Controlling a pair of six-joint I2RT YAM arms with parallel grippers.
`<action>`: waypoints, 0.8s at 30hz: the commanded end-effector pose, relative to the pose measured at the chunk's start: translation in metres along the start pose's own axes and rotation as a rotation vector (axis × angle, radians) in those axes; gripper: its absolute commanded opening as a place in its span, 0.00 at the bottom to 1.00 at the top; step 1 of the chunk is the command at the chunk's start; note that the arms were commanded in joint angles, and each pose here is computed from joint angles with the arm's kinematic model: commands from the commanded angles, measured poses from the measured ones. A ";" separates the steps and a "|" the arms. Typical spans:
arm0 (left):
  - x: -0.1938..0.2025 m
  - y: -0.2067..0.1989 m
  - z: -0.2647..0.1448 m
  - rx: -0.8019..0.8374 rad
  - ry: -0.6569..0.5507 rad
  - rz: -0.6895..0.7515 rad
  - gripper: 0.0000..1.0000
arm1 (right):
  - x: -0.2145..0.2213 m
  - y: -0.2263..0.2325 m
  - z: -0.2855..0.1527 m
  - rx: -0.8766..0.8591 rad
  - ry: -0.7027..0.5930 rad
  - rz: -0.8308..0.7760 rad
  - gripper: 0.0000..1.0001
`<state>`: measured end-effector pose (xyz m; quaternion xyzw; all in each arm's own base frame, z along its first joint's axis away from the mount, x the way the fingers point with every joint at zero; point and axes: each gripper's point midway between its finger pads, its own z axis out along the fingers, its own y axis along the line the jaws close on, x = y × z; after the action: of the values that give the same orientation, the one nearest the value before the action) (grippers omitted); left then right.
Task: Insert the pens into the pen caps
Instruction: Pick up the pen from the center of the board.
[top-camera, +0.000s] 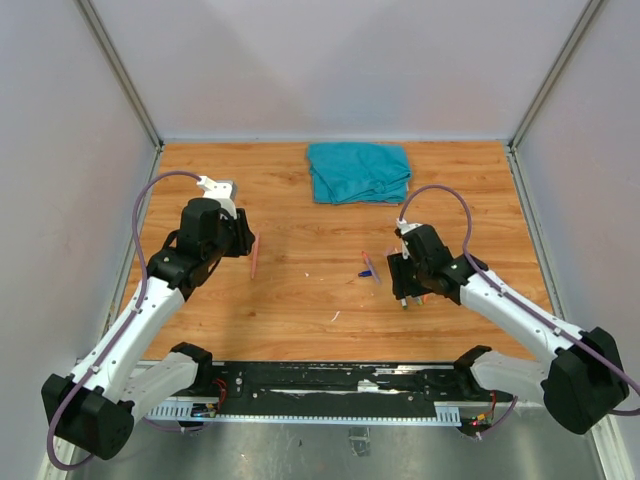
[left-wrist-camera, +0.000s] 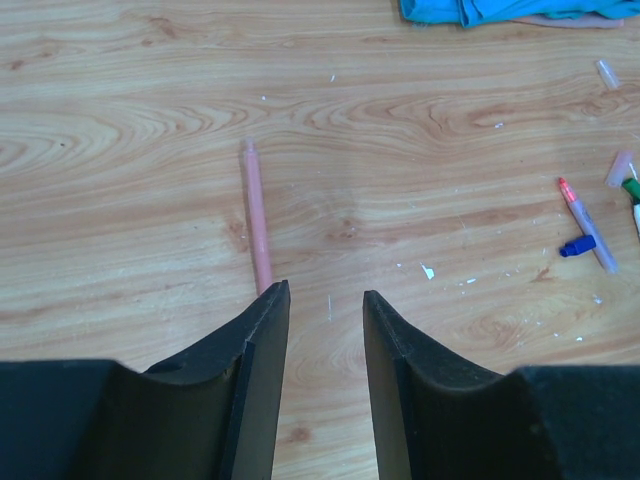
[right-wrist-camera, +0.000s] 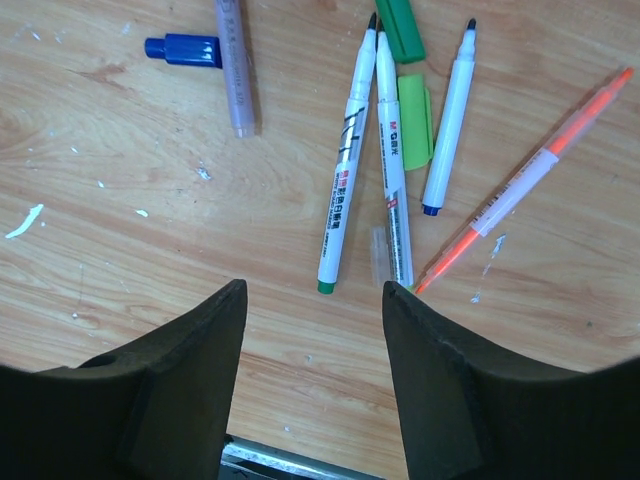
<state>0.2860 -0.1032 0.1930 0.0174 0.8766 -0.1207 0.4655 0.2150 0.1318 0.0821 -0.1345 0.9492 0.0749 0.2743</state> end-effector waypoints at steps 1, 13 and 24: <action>0.003 0.003 0.001 -0.007 0.005 0.014 0.40 | 0.022 -0.007 0.010 0.033 0.087 0.018 0.56; 0.005 0.004 0.003 -0.011 0.012 0.014 0.40 | 0.041 -0.005 0.027 0.025 0.193 0.000 0.43; 0.005 0.004 0.003 -0.014 0.015 0.014 0.40 | 0.048 -0.006 0.037 0.038 0.231 0.008 0.36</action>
<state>0.2863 -0.1031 0.1895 0.0176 0.8795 -0.1186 0.4605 0.1964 0.1256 0.0297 -0.1428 0.9736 0.0433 0.1725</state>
